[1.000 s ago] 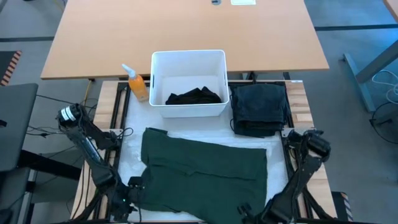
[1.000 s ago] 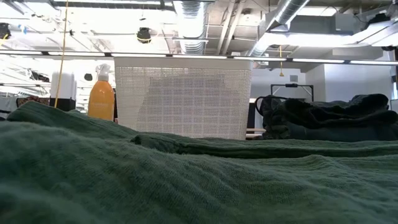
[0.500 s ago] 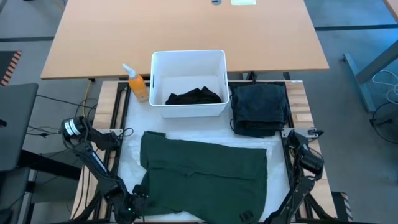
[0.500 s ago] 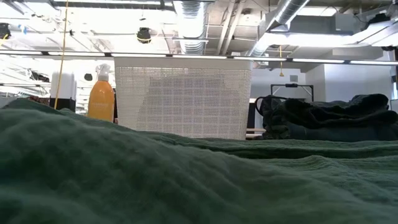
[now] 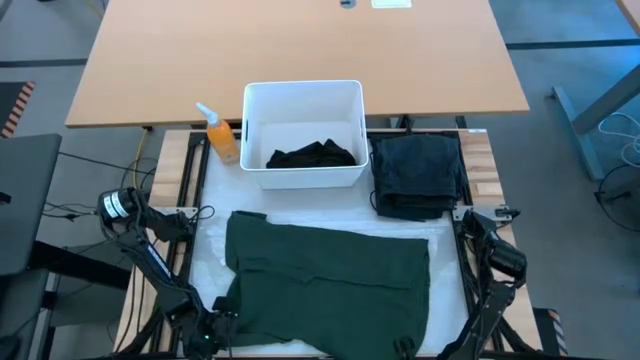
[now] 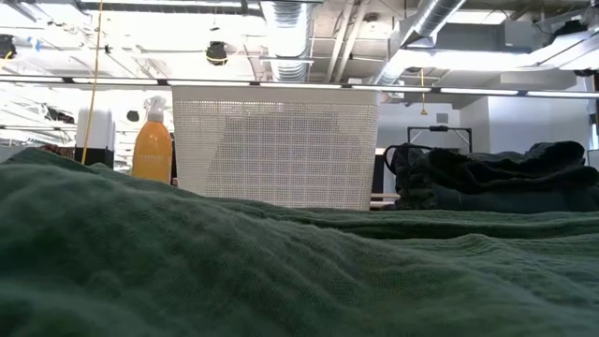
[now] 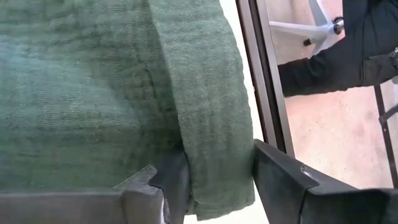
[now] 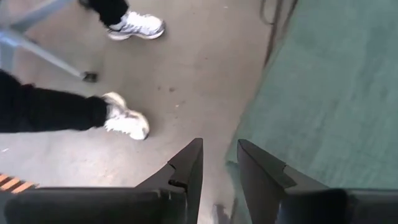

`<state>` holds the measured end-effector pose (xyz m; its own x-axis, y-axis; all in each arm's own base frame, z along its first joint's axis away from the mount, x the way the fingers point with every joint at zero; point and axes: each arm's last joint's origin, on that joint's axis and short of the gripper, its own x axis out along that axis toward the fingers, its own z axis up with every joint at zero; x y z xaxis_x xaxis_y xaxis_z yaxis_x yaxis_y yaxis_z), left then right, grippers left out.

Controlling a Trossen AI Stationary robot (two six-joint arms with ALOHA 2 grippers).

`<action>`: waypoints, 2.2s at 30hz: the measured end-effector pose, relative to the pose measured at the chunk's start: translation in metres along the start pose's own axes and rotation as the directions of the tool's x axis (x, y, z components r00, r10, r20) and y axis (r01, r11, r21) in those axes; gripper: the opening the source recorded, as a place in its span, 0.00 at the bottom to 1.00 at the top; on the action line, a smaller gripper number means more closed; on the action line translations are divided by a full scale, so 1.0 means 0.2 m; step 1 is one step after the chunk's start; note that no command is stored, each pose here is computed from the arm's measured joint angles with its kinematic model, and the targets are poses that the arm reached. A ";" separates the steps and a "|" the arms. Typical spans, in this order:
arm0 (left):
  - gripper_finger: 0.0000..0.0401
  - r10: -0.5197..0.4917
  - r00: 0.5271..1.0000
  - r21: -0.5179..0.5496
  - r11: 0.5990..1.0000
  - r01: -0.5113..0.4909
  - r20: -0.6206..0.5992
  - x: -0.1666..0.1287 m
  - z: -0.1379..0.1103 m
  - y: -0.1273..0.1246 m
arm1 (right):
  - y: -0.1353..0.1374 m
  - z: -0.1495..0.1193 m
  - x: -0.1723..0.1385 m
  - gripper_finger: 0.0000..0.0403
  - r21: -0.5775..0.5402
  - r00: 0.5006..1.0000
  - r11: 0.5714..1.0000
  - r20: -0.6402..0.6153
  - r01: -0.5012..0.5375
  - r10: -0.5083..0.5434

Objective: Fold laundry
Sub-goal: Fold the green polo

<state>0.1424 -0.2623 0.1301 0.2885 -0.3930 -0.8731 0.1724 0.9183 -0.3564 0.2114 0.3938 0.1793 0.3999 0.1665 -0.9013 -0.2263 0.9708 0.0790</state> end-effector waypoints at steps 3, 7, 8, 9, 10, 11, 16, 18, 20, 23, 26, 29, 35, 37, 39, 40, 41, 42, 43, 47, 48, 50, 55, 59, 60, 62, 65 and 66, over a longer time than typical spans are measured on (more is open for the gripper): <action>0.35 -0.008 1.000 -0.004 1.000 0.008 0.006 0.00 0.00 0.00 | -0.01 0.00 0.00 0.31 0.001 0.997 0.998 0.054 0.060 -0.060; 0.32 -0.008 1.000 -0.008 1.000 0.008 0.008 0.00 0.00 0.00 | -0.01 0.00 0.01 0.31 0.009 0.994 0.997 0.083 0.074 -0.074; 0.31 -0.009 1.000 -0.013 1.000 0.009 0.010 0.00 0.01 -0.01 | -0.02 0.00 0.02 0.31 0.008 0.993 0.997 0.085 0.078 -0.079; 0.31 -0.013 1.000 -0.014 1.000 0.013 0.011 0.00 0.01 -0.01 | -0.02 -0.01 0.03 0.31 0.008 0.992 0.996 0.088 0.087 -0.088; 0.30 -0.014 1.000 -0.014 1.000 0.014 0.012 0.00 0.01 -0.01 | -0.03 -0.02 0.04 0.31 0.007 0.991 0.995 0.093 0.096 -0.096; 0.29 -0.014 1.000 -0.015 1.000 0.014 0.012 0.00 0.01 -0.01 | -0.03 -0.02 0.05 0.31 0.010 0.991 0.996 0.100 0.093 -0.093; 0.28 -0.014 1.000 -0.016 1.000 0.014 0.011 0.00 0.01 -0.01 | -0.05 -0.07 0.12 0.31 0.015 0.991 0.997 0.110 0.081 -0.082; 0.28 -0.014 1.000 -0.016 1.000 0.014 0.010 0.00 0.01 -0.01 | -0.05 -0.08 0.13 0.31 0.019 0.990 0.997 0.116 0.073 -0.075; 0.28 -0.014 1.000 -0.016 1.000 0.014 0.010 0.00 0.01 -0.01 | -0.06 -0.09 0.14 0.31 0.019 0.991 0.996 0.109 0.082 -0.083; 0.28 -0.014 1.000 -0.009 1.000 0.014 0.010 0.00 0.01 -0.01 | -0.07 -0.10 0.14 0.31 0.012 0.990 0.995 0.091 0.103 -0.103; 0.28 -0.014 1.000 -0.007 1.000 0.014 0.009 0.00 0.01 -0.01 | -0.08 -0.09 0.15 0.31 0.013 0.990 0.994 0.084 0.113 -0.113; 0.28 -0.015 1.000 -0.006 1.000 0.015 0.009 0.00 0.01 -0.01 | -0.09 -0.11 0.16 0.31 0.010 0.992 0.994 0.068 0.108 -0.109; 0.28 -0.015 1.000 -0.006 1.000 0.015 0.008 0.00 0.01 -0.01 | -0.08 -0.15 0.26 0.30 -0.007 0.994 0.994 0.014 0.106 -0.106; 0.28 -0.015 1.000 -0.007 1.000 0.015 0.008 0.00 0.01 -0.01 | -0.08 -0.15 0.26 0.28 -0.008 0.994 0.994 0.013 0.109 -0.109; 0.28 -0.015 1.000 -0.007 1.000 0.015 0.008 0.00 0.01 -0.01 | -0.08 -0.14 0.26 0.22 -0.008 0.995 0.995 0.013 0.104 -0.104; 0.27 -0.015 1.000 -0.007 1.000 0.015 0.007 0.00 0.01 -0.01 | -0.07 -0.13 0.24 0.18 -0.012 0.995 0.995 0.010 0.097 -0.097; 0.26 -0.017 1.000 -0.007 1.000 0.017 0.007 0.00 0.01 -0.01 | -0.07 -0.13 0.24 0.14 -0.020 0.995 0.995 0.007 0.101 -0.101; 0.24 -0.019 1.000 -0.005 1.000 0.019 0.010 0.00 0.01 -0.01 | -0.07 -0.12 0.22 0.09 -0.026 0.995 0.995 0.010 0.095 -0.095; 0.21 -0.024 1.000 0.007 1.000 0.024 0.013 -0.01 0.01 -0.01 | -0.07 -0.11 0.20 0.06 -0.033 0.996 0.996 0.010 0.086 -0.086; 0.07 -0.032 0.998 0.041 0.999 0.030 0.053 -0.06 0.03 -0.01 | -0.08 -0.09 0.11 0.04 -0.055 0.997 0.995 -0.007 0.080 -0.081; 0.04 -0.033 0.997 0.043 0.999 0.030 0.070 -0.08 0.03 -0.02 | -0.08 -0.08 0.07 0.04 -0.056 0.997 0.995 -0.004 0.080 -0.081; 0.02 -0.042 0.992 0.035 0.999 0.038 0.116 -0.14 0.05 -0.02 | -0.09 -0.05 -0.03 0.03 -0.053 0.998 0.997 0.029 0.063 -0.062; 0.01 -0.053 0.959 0.035 0.998 0.045 0.280 -0.29 0.10 -0.04 | -0.13 -0.01 -0.22 0.03 -0.044 0.996 0.997 0.069 0.066 -0.063; 0.00 -0.046 0.893 0.035 0.999 0.034 0.448 -0.45 0.14 -0.04 | -0.19 0.02 -0.40 0.03 -0.009 0.988 0.997 0.136 0.082 -0.080; 0.00 -0.038 0.869 0.025 0.999 0.030 0.493 -0.49 0.15 -0.03 | -0.21 0.02 -0.44 0.03 0.008 0.986 0.996 0.139 0.093 -0.093; 0.00 -0.008 0.817 -0.010 1.000 0.017 0.577 -0.56 0.16 -0.02 | -0.25 0.01 -0.49 0.03 0.046 0.984 0.991 0.126 0.125 -0.130; 0.00 0.045 0.748 -0.073 0.997 0.005 0.662 -0.65 0.18 0.00 | -0.31 0.00 -0.56 0.03 0.093 0.976 0.979 0.104 0.179 -0.189; 0.00 0.060 0.730 -0.092 0.996 0.003 0.681 -0.67 0.19 0.02 | -0.33 -0.01 -0.58 0.03 0.108 0.972 0.973 0.091 0.206 -0.216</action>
<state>0.1395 -0.2083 0.2592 0.8624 -0.2639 -0.4321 0.0862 0.9175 -0.3883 0.1778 0.3090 0.2786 0.5182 -0.0321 -0.8547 -0.0420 0.9971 -0.0629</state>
